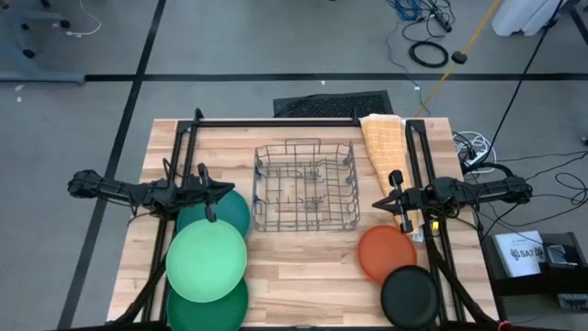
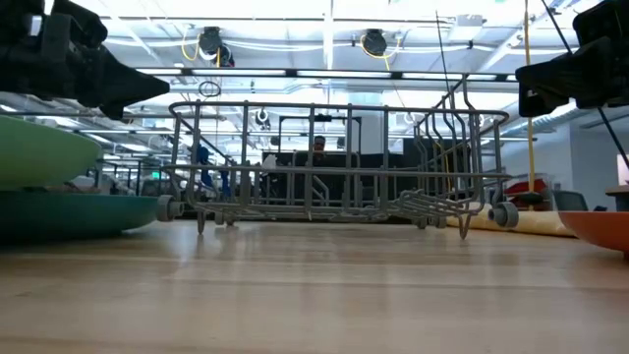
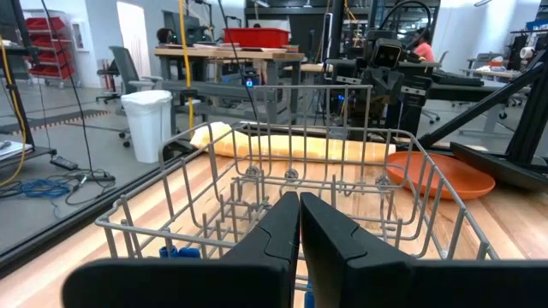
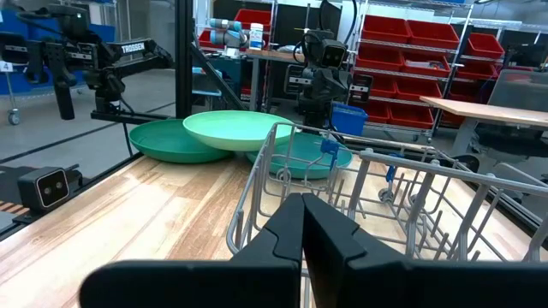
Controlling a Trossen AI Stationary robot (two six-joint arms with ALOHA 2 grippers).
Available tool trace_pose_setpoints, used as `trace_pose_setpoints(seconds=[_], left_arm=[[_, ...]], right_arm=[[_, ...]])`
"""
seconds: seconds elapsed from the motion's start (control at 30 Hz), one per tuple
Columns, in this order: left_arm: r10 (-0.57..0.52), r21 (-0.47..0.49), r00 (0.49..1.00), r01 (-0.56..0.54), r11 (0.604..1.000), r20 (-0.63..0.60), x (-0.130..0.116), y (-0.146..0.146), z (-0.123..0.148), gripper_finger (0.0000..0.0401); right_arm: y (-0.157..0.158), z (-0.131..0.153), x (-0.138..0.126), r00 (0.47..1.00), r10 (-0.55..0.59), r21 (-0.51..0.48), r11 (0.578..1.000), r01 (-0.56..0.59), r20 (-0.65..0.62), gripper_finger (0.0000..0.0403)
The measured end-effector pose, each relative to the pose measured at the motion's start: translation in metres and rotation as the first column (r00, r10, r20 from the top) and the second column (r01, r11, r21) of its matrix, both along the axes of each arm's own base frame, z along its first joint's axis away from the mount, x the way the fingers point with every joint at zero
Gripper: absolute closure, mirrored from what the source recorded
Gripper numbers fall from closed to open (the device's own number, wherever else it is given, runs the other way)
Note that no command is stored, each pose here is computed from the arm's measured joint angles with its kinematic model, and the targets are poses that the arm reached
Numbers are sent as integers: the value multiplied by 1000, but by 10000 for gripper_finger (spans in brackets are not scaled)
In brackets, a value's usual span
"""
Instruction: Sort dishes
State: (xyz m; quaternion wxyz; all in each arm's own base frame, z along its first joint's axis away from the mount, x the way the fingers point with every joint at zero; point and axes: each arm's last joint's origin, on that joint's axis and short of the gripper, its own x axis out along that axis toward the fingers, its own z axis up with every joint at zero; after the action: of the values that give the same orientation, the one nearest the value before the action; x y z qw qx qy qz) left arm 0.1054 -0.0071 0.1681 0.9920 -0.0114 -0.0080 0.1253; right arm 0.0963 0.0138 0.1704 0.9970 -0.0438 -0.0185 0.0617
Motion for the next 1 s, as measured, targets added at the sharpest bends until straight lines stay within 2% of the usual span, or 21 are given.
trace_pose_setpoints(seconds=[0.33,0.37,0.43,0.53,0.63,0.7,0.9,1.0], left_arm=[[1,0,1000,-1,1000,0,0,0,0,374],[9,9,1000,-9,1000,-1,0,0,0,374],[94,18,995,-94,995,16,-1,3,2,374],[123,-77,988,-116,990,91,-1,4,7,374],[131,-201,969,-88,976,209,-3,4,17,374],[136,-244,950,-66,967,280,-4,5,23,374],[43,-251,929,54,967,367,-6,2,31,374],[-93,-208,923,181,961,373,-6,-1,40,374]], right_arm=[[0,0,0,1000,0,0,1000,0,0,403],[0,0,0,1000,0,0,1000,0,1,403],[0,0,0,1000,0,0,1000,0,1,403],[0,0,0,1000,0,0,1000,0,1,403],[0,0,0,1000,0,0,1000,0,0,403],[0,0,0,1000,0,0,1000,0,1,403],[0,0,0,1000,0,0,1000,0,1,403],[0,0,0,1000,0,0,1000,0,0,403]])
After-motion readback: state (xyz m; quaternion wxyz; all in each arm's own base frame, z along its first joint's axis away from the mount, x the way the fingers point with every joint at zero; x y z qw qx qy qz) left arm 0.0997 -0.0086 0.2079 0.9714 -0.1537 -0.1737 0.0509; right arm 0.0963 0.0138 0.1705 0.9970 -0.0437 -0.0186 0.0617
